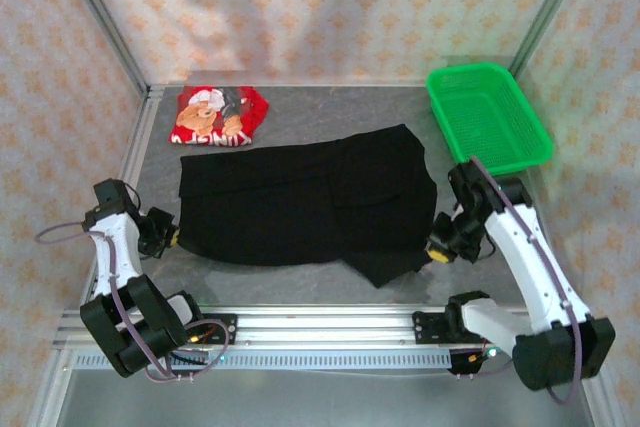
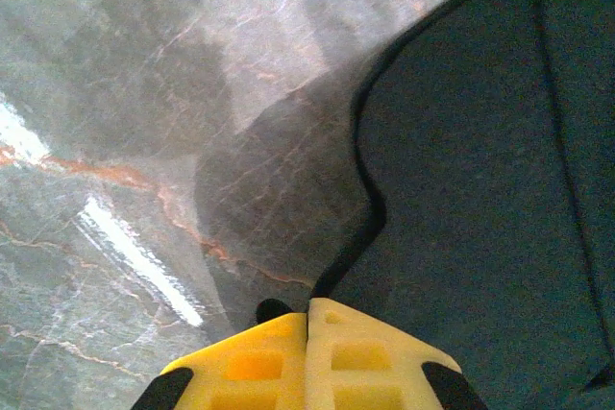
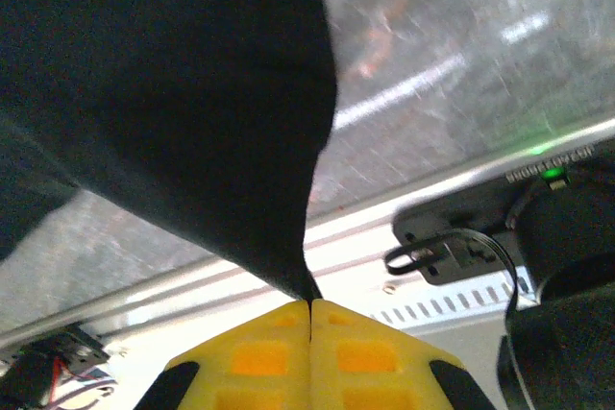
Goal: Fold and stack the t-shirts
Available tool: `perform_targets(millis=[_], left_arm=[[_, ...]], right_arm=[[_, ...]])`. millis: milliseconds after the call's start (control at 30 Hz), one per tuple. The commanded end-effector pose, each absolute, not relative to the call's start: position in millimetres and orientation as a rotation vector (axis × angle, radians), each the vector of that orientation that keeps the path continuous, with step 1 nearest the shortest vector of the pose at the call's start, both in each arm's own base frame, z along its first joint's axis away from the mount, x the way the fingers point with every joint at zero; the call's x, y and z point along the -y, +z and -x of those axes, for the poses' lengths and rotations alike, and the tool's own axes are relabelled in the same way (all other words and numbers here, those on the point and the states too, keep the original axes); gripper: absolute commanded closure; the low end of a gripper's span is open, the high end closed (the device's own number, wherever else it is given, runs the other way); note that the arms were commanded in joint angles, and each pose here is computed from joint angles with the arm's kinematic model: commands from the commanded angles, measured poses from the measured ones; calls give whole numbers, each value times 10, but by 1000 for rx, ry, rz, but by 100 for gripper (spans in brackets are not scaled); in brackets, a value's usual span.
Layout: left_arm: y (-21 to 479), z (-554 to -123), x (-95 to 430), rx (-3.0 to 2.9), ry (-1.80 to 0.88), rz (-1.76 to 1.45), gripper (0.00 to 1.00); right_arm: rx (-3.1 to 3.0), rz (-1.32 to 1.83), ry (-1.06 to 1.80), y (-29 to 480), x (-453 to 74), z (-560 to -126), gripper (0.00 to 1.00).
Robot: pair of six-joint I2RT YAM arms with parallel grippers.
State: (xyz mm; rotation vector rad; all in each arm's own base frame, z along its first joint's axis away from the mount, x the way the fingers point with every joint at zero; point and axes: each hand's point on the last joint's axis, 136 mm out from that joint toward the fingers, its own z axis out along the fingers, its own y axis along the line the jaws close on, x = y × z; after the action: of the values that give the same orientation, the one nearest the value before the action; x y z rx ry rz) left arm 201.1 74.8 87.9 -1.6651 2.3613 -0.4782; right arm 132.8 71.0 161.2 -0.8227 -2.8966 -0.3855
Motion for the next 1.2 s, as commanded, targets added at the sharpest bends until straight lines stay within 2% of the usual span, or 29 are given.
perform_targets(millis=[0,300,500,733,1167], left_arm=[[1139,-2248,-815,-2292,-511,1598,100],[1170,-2513,-1025,-2273,-476,1590,100],[1162,-2722,-1150,-2282,-483,1577,100],[1103,-2904,-1273,-2314,-479,1576,100],[822,-2835,-1325,-2378,-449,1631,100]], right_arm=[[2995,761,-355,1757,-678,-1692,100],[3106,508,-296,1915,-760,-2696,100],[3143,424,-267,1894,-759,-3180,100],[3163,381,-239,1841,-734,-3577,100],[3220,393,-267,1842,-780,-4007,100]])
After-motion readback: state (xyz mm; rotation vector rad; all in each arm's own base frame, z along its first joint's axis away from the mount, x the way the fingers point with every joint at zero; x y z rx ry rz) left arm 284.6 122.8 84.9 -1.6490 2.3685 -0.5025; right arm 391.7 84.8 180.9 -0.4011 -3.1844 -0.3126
